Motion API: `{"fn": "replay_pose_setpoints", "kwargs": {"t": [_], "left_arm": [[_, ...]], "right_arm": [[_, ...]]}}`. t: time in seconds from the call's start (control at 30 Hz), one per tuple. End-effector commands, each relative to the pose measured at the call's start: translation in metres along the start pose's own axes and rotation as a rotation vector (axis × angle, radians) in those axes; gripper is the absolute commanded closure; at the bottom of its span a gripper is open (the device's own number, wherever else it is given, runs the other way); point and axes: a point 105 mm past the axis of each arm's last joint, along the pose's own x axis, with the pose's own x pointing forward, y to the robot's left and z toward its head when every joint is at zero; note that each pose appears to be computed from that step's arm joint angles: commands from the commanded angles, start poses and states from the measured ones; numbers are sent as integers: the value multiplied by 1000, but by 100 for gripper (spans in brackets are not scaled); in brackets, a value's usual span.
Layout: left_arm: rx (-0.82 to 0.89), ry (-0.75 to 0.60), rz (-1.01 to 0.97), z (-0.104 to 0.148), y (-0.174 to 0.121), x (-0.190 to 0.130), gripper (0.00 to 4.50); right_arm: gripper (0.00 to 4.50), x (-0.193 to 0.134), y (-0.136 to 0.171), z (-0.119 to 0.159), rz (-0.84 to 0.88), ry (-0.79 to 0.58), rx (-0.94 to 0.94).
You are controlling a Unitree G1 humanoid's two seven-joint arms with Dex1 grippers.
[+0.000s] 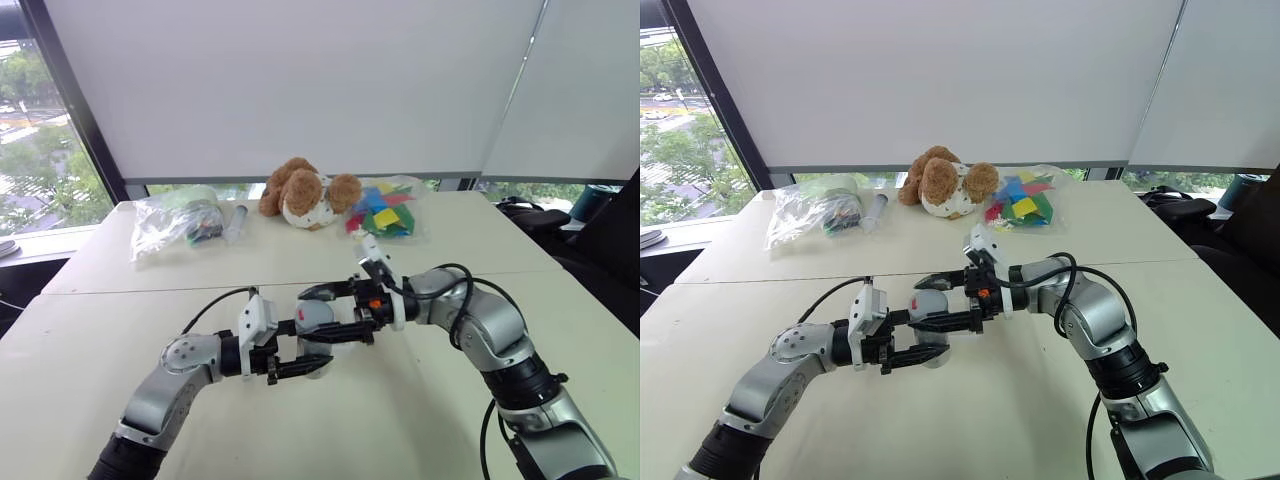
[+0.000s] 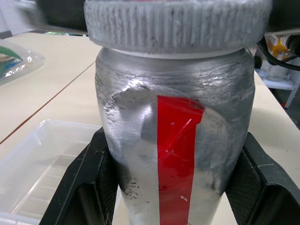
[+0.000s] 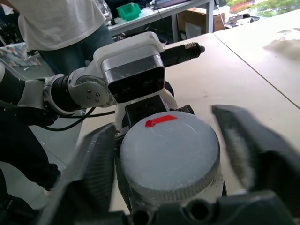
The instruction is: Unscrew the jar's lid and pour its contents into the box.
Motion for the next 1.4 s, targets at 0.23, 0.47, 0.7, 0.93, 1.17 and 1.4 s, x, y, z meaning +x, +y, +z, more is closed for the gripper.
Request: {"fn": "replay_pose_setpoints", "kwargs": {"t": [0.23,0.47,0.7,0.93,1.17,1.4], "left_arm": [[41,-30,-4,12,0,-2,212],[37,-36,-8,14,0,-6,212],[20,-77,39,29,20,-26,212],[2,-87,38,39,32,-31,212],[28,-72,62,47,56,-27,212],[23,-59,112,50,76,-25,212]], "right_arm": [[220,-12,15,47,89,-329,73],[220,-69,-5,50,-126,-472,193],[220,-167,-33,-57,-655,-134,29],[220,-201,-33,-121,-806,0,4],[113,-207,-28,-162,-886,-15,142],[7,-225,-16,-124,-901,-45,-2]]}}
